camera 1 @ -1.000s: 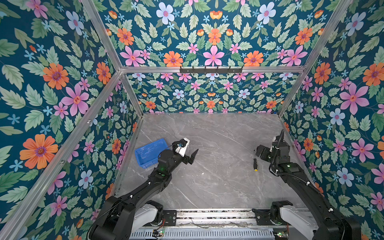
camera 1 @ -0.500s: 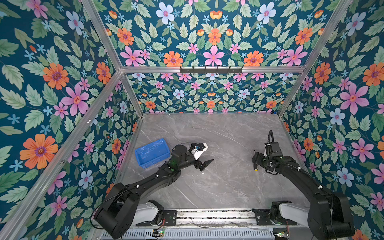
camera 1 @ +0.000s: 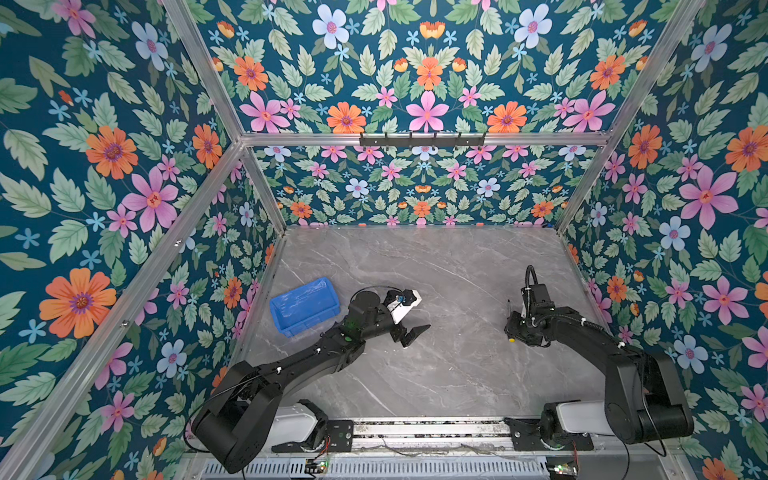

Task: Put the screwdriver in the bin
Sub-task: 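Close the right gripper on the screwdriver handle while the left arm moves inward, then lift the screwdriver with the right gripper and carry it toward the left gripper, then close the left gripper on the screwdriver shaft and open the right gripper, then carry the screwdriver over the blue bin with the left gripper while the right arm withdraws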

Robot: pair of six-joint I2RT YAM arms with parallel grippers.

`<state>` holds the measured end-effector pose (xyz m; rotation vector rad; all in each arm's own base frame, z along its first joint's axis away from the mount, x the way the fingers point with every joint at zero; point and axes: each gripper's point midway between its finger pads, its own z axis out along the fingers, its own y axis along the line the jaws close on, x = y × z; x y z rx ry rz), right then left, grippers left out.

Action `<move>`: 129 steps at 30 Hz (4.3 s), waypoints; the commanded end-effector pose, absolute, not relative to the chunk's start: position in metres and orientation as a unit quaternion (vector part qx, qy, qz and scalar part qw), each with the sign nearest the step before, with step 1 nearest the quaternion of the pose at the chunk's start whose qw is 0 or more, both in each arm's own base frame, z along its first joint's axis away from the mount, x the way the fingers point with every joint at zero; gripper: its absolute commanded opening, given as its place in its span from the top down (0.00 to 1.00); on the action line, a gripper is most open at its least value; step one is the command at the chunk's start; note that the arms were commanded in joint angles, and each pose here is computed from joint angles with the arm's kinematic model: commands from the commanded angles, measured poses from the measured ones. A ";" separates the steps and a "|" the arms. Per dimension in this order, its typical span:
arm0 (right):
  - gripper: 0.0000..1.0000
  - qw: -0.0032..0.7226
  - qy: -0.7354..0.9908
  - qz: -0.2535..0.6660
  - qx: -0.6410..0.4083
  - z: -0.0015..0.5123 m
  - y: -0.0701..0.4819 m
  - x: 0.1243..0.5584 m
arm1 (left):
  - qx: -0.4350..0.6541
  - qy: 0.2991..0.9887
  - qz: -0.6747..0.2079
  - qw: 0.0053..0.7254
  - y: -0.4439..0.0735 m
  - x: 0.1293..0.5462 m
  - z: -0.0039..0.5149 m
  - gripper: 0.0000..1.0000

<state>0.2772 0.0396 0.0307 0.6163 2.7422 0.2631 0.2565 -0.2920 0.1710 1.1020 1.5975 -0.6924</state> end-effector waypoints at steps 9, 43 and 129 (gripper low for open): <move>0.62 0.142 0.959 0.102 0.224 0.023 0.044 0.276 | 0.456 0.667 -0.276 0.520 -0.290 0.258 0.168 0.00; 1.00 0.324 0.929 0.181 -0.002 0.135 0.120 0.320 | 0.071 0.770 -0.299 0.559 -0.242 0.327 0.186 0.00; 0.11 0.507 0.669 0.259 -0.477 0.236 0.369 0.257 | -0.364 0.678 -0.326 0.549 -0.058 0.355 0.198 1.00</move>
